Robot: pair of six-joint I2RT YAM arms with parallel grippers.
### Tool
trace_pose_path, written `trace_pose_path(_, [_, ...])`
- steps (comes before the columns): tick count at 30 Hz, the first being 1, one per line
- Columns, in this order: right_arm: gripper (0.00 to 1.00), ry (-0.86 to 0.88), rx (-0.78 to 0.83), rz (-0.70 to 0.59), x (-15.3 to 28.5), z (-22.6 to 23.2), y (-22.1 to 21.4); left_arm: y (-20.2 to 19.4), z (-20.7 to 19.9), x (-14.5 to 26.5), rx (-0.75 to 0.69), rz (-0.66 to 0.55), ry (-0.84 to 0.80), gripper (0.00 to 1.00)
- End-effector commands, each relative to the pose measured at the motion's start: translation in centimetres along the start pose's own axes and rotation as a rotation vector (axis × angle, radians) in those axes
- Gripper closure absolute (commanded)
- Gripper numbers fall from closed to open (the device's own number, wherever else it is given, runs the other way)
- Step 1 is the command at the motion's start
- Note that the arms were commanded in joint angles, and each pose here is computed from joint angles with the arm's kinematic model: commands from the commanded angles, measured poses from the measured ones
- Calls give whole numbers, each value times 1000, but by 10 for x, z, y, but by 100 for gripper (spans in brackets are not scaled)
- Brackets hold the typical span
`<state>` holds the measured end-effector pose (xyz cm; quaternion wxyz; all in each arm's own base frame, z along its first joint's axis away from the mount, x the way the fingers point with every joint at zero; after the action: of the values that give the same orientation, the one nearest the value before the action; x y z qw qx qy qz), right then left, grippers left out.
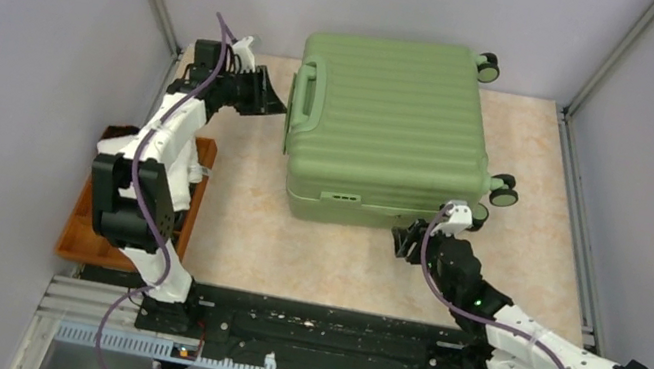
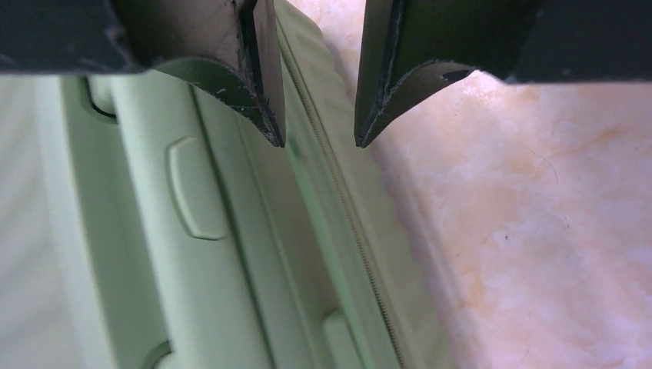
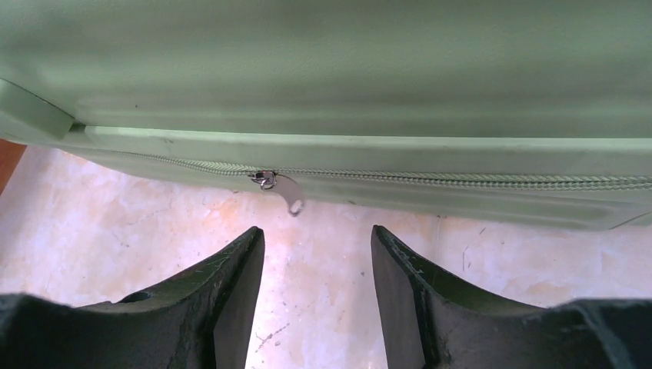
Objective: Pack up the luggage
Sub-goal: Zip the luggage at the center of the board.
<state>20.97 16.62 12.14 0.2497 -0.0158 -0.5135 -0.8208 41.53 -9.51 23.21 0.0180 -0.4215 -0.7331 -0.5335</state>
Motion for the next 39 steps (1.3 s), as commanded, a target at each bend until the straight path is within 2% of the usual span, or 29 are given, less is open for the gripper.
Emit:
trace_pose_path(1, [47, 47, -49, -44, 0, 9, 9, 5, 7, -8, -6, -14, 21, 56])
trace_pose_path(4, [47, 49, -51, -42, -2, 10, 9, 3, 9, -20, -7, 5, 25, 54])
trace_pose_path(8, [47, 45, -44, -24, -5, 12, 8, 2, 6, -37, -10, 31, 5, 45])
trace_pose_path(14, [47, 55, -39, -17, -3, 12, 6, 5, 0, -46, -19, 43, -23, 43])
trace_pose_path(16, [47, 53, -36, -23, -2, 11, 6, 4, 2, -49, -17, 47, -17, 48])
trace_pose_path(19, [47, 53, -28, -31, -3, 10, 7, 2, 2, -56, -4, 65, -27, 62])
trace_pose_path(24, [41, 67, -35, -34, -2, 11, 7, 22, -20, -47, -38, 33, -108, 64])
trace_pose_path(28, [39, 127, -27, -36, 1, 17, 5, 44, -40, -30, -57, -23, -148, 86])
trace_pose_path(29, [38, 138, -26, -38, 0, 19, 6, 48, -44, -27, -62, -32, -159, 88])
trace_pose_path(34, [38, 143, -10, -20, -9, 24, 5, 62, -57, -20, -89, -65, -178, 94])
trace_pose_path(39, [45, 139, -22, -75, -17, 26, 13, 68, -66, -13, -103, -84, -199, 100])
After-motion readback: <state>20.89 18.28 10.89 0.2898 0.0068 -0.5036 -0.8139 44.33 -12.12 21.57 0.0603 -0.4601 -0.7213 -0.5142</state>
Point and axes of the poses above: each gripper's point midway between its finger pads, its own x axis back along the fingers, its own z axis along the line the jaws close on, y = z × x, the point moved 4 cm from there along x, back along the fingers, and after that the axes turned 9 degrees about -x, right-handed, at the moved point
